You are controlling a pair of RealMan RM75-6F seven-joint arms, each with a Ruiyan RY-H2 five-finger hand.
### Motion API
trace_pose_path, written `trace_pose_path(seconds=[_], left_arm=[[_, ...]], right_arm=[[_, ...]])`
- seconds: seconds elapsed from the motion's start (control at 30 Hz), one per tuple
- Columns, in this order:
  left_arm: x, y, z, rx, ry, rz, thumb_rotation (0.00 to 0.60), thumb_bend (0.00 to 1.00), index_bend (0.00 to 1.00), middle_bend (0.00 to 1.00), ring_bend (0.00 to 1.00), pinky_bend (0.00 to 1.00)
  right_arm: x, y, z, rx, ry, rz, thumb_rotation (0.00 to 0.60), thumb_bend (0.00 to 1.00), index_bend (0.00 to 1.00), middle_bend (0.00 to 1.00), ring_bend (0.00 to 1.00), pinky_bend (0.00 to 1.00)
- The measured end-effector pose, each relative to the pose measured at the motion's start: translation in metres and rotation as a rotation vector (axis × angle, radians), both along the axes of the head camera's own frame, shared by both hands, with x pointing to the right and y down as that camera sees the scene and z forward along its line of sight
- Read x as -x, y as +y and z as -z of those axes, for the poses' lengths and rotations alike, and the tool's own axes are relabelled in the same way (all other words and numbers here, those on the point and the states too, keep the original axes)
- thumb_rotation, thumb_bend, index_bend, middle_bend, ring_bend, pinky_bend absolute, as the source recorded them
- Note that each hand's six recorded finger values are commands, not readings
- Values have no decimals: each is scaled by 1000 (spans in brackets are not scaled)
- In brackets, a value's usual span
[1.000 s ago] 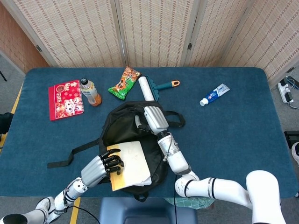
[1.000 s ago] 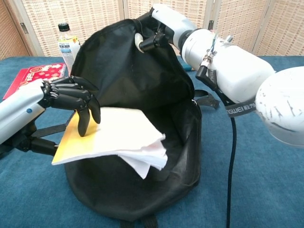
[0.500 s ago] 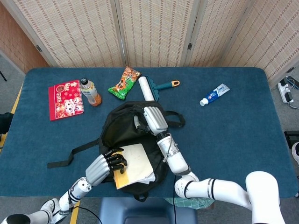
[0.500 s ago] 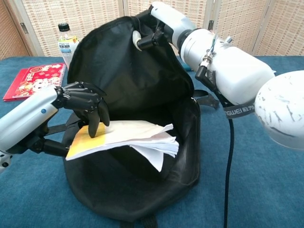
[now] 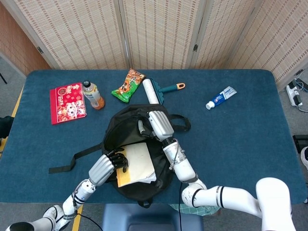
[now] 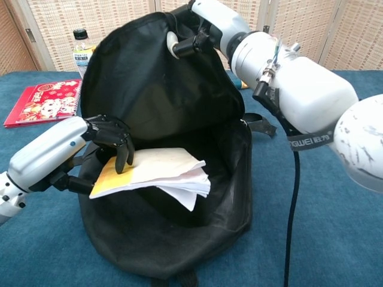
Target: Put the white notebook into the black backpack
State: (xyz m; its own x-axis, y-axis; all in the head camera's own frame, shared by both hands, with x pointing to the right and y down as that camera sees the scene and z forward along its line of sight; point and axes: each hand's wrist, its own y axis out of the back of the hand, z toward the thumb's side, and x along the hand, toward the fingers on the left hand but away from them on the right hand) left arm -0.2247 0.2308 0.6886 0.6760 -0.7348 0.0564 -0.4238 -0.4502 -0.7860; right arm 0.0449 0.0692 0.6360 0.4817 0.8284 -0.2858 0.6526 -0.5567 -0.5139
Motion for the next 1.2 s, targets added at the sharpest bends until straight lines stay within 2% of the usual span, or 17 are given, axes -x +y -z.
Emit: trace_pose_path(seconds=[0.33,0.93,1.2], left_arm=[[10,-12,-20,-28,-136,43,600,516,682,580,443,279],[11,-34,-35,-74,-283,137,600,514,682,599,447,279],[3,-37,-37,-105,-338,144,600,511,677,598,461,279]], right_arm=[[-2,6,7,-9,-14,9,600,681,642,397,324,318],[1,16,16,-25,-30,41,600,680,634,395,321,300],[0,21,17,-27,-25,52,600,679,633,395,320,300]])
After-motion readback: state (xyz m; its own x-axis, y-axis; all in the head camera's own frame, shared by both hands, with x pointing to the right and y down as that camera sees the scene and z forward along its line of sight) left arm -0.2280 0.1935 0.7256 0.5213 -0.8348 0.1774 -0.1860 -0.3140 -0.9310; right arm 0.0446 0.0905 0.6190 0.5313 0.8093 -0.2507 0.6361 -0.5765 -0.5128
